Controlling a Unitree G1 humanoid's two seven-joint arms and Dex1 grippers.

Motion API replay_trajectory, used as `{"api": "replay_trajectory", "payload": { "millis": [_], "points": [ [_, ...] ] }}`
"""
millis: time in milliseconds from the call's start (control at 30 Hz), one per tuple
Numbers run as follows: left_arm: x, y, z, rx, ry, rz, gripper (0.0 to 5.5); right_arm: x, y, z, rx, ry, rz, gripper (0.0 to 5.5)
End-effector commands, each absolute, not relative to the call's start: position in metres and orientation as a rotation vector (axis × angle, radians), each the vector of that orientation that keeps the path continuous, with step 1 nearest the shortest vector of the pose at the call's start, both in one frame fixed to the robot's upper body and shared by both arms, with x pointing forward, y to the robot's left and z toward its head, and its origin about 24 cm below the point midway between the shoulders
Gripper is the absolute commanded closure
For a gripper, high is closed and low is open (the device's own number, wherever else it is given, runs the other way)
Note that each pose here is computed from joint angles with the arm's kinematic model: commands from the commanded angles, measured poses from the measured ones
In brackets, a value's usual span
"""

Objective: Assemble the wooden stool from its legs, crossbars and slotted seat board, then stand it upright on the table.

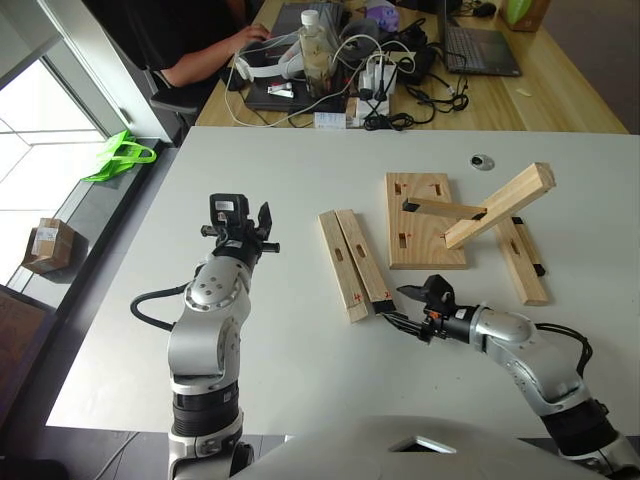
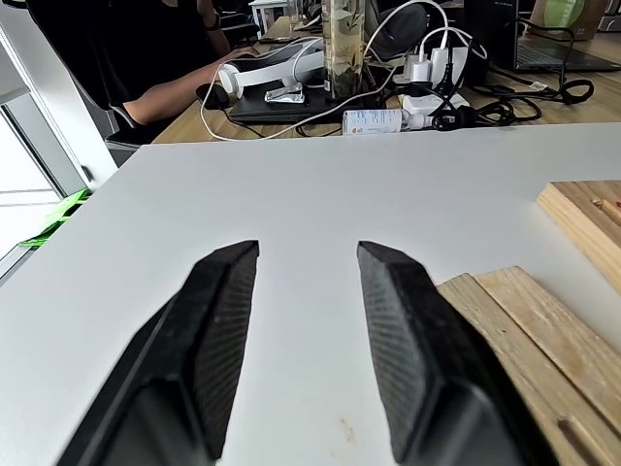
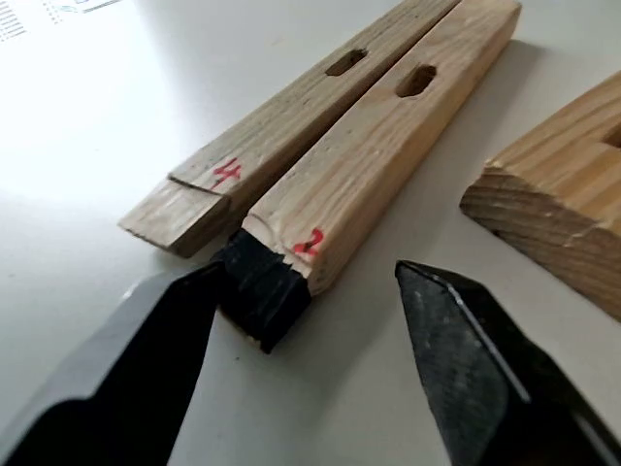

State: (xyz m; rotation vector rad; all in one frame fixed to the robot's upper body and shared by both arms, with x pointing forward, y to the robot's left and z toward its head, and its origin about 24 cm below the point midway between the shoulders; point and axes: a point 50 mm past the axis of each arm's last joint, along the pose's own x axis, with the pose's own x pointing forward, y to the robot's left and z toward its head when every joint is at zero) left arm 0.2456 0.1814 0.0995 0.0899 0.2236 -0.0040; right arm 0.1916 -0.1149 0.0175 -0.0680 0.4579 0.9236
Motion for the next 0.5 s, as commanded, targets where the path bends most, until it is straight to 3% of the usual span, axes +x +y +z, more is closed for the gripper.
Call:
{"api": "replay_trajectory", "payload": {
  "millis": [33, 233, 500],
  "points": [
    [0.255, 0.170, 0.101, 0.100, 0.234, -0.076, 3.63, 0.186, -0.104, 0.009, -0.059, 0.468, 0.847, 2.24],
    [0.255, 0.164, 0.098, 0.103, 0.248, -0.106, 3.63, 0.185, -0.089, 0.008, -0.020, 0.471, 0.842, 2.24],
    [0.259, 0.158, 0.095, 0.036, 0.318, -0.166, 3.63, 0.188, -0.095, 0.009, 0.004, 0.485, 0.797, 2.24]
  ]
}}
